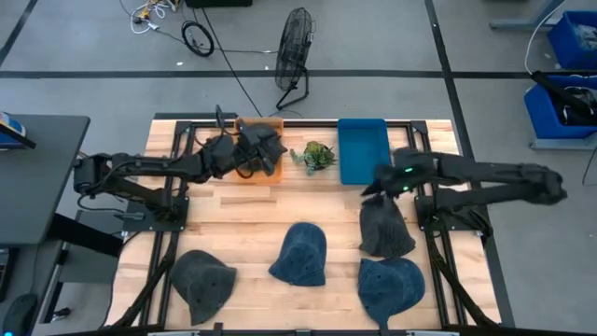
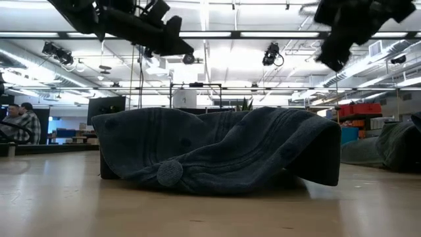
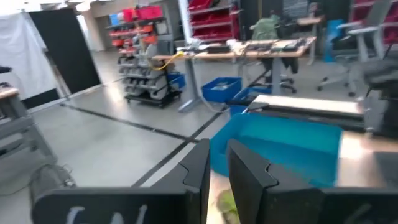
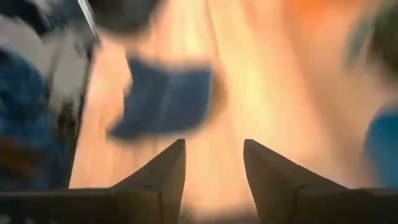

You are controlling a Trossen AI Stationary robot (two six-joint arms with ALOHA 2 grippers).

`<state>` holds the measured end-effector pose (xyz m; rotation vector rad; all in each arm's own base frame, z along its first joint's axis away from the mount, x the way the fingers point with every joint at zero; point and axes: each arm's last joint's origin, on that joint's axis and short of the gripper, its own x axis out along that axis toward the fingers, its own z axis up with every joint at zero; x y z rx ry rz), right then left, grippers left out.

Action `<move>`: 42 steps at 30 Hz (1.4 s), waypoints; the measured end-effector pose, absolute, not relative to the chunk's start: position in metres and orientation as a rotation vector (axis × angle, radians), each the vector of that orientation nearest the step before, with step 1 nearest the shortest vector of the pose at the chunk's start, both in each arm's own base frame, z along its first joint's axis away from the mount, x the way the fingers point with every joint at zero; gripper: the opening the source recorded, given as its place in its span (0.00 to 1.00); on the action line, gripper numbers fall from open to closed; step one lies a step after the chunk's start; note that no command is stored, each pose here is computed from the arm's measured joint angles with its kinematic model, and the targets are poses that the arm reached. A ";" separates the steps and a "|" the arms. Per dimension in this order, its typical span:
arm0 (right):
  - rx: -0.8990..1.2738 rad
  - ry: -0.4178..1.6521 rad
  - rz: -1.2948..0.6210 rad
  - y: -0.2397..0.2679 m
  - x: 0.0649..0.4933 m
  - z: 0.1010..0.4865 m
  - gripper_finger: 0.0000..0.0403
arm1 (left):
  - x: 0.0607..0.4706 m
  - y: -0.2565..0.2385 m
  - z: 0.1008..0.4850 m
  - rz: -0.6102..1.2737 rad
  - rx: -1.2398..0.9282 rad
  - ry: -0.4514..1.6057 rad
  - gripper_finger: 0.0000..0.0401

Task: Pick & Place hat
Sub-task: Put the right black cap into the orange bin

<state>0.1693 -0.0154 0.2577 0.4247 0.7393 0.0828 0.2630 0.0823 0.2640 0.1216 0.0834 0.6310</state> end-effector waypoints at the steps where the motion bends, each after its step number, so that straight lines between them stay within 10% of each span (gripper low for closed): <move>1: 0.449 0.828 0.081 -0.013 0.174 0.254 0.43 | 0.262 0.085 0.263 0.639 0.122 0.099 0.14; 16: 0.582 1.615 -0.190 0.015 0.178 0.213 0.56 | 0.257 0.095 0.251 0.672 0.115 0.223 0.14; 28: 0.682 1.672 -0.397 0.017 0.158 0.163 0.51 | 0.258 0.095 0.250 0.637 0.111 0.228 0.14; 38: 0.776 1.588 -0.389 0.019 0.169 0.169 0.07 | 0.258 0.094 0.250 0.631 0.113 0.228 0.14; 42: 0.795 1.452 -0.310 0.020 0.191 0.194 0.04 | 0.258 0.090 0.253 0.618 0.122 0.220 0.14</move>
